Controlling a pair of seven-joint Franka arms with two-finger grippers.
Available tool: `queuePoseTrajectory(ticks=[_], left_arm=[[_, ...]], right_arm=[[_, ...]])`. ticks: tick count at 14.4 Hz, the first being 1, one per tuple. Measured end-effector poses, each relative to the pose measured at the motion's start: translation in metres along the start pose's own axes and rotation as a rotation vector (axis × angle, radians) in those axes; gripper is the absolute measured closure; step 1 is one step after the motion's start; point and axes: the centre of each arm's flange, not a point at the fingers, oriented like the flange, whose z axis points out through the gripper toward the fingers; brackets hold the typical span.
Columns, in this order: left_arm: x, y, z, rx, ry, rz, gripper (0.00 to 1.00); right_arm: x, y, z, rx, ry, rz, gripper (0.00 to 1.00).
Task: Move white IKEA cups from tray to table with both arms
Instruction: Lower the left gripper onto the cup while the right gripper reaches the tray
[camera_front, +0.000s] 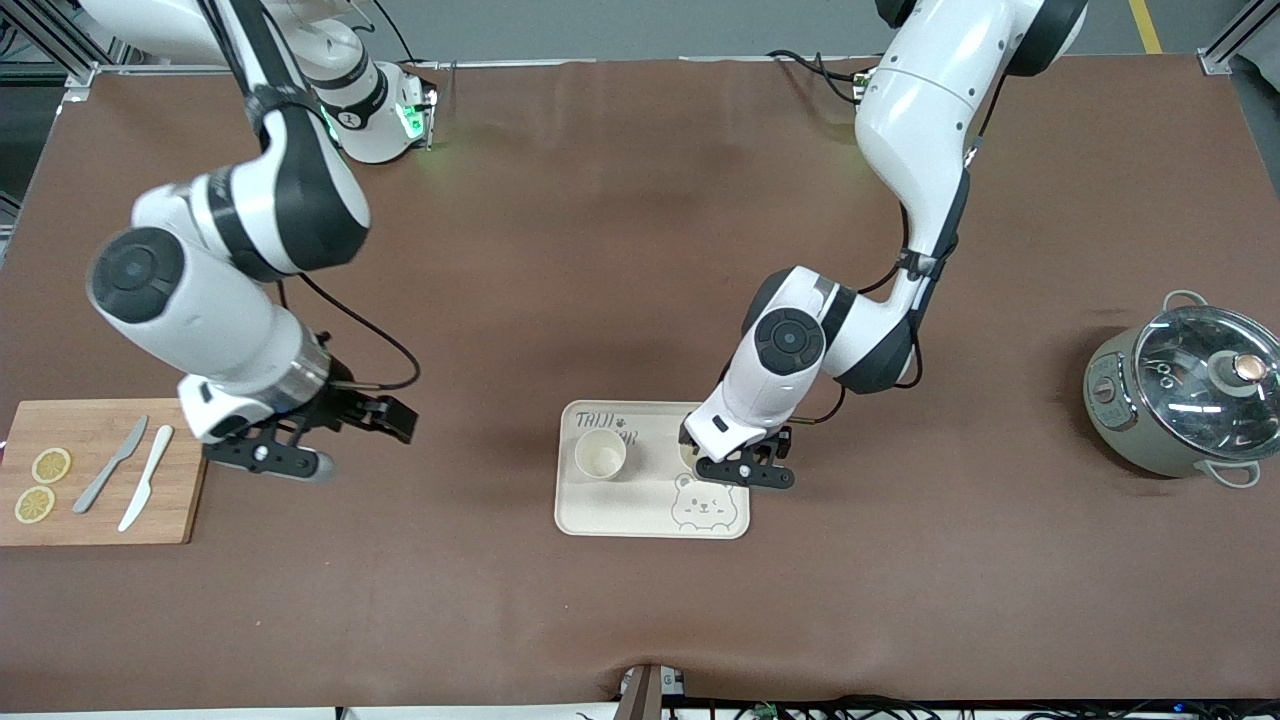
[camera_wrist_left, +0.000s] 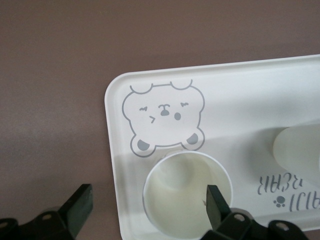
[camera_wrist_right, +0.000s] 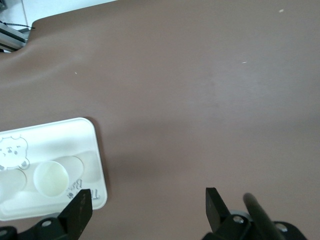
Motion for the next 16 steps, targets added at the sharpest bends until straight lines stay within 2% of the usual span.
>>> queuePoseTrajectory(ticks=[2, 5, 10, 15, 16], left_arm=[[0.001, -0.002, 0.006, 0.007, 0.008, 0.004, 0.0], [0.001, -0.005, 0.009, 0.012, 0.012, 0.003, 0.0], [0.002, -0.007, 0.022, 0.005, 0.036, 0.003, 0.0], [0.001, -0.008, 0.034, 0.008, 0.051, 0.001, 0.0], [0.001, -0.007, 0.034, 0.007, 0.051, -0.036, 0.06]], right_arm=[[0.0, -0.007, 0.018, 0.024, -0.02, 0.014, 0.0], [-0.002, -0.021, 0.036, 0.05, -0.017, 0.008, 0.0], [-0.026, -0.072, 0.108, 0.048, -0.029, -0.053, 0.0], [-0.037, -0.092, 0.125, 0.047, -0.036, -0.085, 0.0], [-0.04, -0.097, 0.126, 0.05, -0.033, -0.089, 0.0]])
